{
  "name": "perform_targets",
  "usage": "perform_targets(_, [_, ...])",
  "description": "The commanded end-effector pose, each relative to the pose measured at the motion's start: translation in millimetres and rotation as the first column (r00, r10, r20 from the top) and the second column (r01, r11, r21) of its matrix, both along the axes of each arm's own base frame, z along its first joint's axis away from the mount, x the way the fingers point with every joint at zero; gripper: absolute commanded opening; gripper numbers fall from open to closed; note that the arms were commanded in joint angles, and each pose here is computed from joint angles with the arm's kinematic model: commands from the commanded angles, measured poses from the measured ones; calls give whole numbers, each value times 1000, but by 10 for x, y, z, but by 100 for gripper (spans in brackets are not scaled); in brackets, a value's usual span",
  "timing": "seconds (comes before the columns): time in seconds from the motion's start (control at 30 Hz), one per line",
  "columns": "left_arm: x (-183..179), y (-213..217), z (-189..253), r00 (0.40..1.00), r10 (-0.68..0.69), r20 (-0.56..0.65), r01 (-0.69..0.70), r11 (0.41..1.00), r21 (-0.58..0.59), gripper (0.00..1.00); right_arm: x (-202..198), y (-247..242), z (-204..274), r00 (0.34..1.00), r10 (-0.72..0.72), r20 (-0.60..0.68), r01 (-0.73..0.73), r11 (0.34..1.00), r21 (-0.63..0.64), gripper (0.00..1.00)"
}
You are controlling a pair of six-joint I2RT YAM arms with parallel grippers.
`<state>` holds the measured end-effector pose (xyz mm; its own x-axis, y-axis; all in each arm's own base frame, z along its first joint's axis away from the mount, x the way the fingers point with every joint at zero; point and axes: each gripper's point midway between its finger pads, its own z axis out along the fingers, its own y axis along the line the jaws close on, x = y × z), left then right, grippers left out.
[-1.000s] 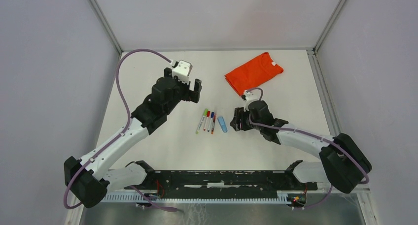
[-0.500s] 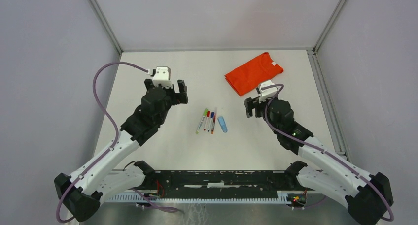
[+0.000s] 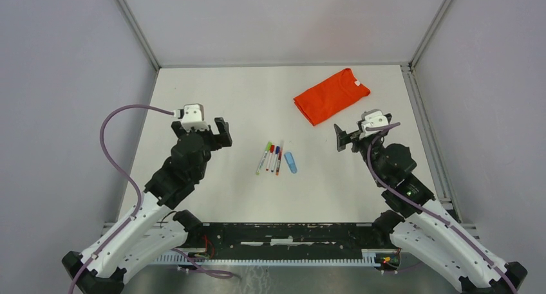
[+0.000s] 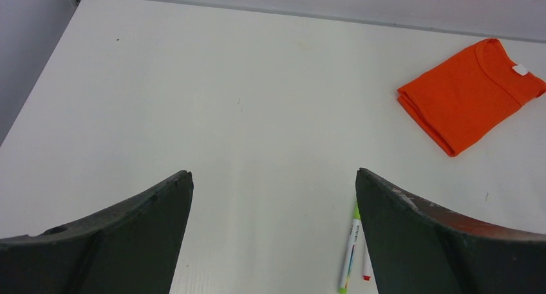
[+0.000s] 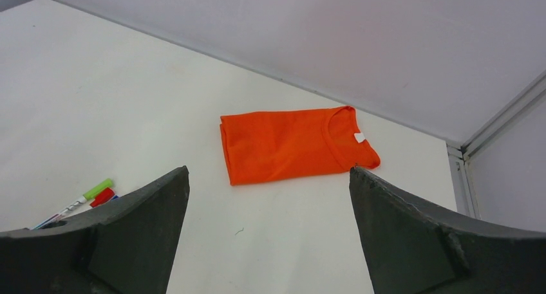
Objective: Insert the pens into the pen caps
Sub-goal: Reset both arms
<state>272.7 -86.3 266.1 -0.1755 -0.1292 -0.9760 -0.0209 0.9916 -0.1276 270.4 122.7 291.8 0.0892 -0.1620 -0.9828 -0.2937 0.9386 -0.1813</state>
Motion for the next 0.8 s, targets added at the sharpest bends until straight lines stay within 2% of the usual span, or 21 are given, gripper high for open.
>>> perform_targets(0.0, [16, 66, 154, 995, 35, 91, -30, 998, -48, 100, -35, -51, 150, 998, -8, 58, 6, 999, 33, 98])
perform_targets(0.23, [62, 109, 138, 994, 67, 87, -66, 998, -14, 100, 76, -88, 3, 997, -80, -5, 81, 994, 69, 98])
perform_targets(0.77, [54, 166, 138, 992, 92, 88, -93, 996, -1, 100, 157, -145, -129, 991, -136, 0, 136, 989, 54, 98])
